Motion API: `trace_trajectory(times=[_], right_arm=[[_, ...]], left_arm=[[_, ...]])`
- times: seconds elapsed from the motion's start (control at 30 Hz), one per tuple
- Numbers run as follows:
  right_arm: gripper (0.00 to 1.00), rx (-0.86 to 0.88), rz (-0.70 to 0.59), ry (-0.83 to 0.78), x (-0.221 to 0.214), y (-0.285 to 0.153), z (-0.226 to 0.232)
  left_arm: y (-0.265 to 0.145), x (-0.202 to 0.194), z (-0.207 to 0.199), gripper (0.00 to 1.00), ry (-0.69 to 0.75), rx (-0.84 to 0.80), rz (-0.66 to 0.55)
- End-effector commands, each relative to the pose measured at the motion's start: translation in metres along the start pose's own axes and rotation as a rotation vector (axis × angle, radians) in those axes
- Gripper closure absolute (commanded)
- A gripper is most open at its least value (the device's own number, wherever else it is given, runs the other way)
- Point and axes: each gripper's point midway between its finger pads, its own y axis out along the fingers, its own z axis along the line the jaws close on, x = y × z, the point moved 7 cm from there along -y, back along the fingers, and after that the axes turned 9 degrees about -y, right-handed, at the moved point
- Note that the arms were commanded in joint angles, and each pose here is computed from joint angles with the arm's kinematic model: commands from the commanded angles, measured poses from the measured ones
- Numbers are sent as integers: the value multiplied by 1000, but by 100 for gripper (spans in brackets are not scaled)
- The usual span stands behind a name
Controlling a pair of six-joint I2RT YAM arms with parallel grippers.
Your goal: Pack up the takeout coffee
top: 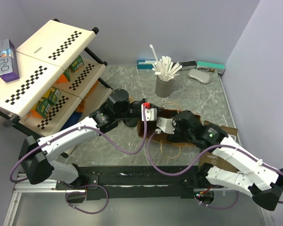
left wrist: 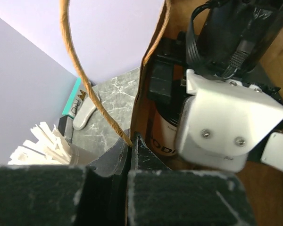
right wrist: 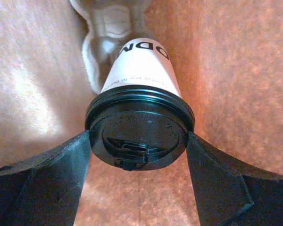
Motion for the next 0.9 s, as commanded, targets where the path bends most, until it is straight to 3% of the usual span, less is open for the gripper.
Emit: trace_trajectory(times=[0.0,0.2,0.57,0.87], right_arm=[[100,-64,-9,-26,3,7,-7],[100,-85,19,15,1,18,-2],[100,-185,-102,21,1,20,2],[100,-31,-85,79,-2,25,27]], left_arm=[[-10,27,5,99,90,-1,-82],[-22,42,4,99,76,-1,-158],[-24,41,-6,99,21,12,-214],[-20,39,-18,99,99,49,-222]])
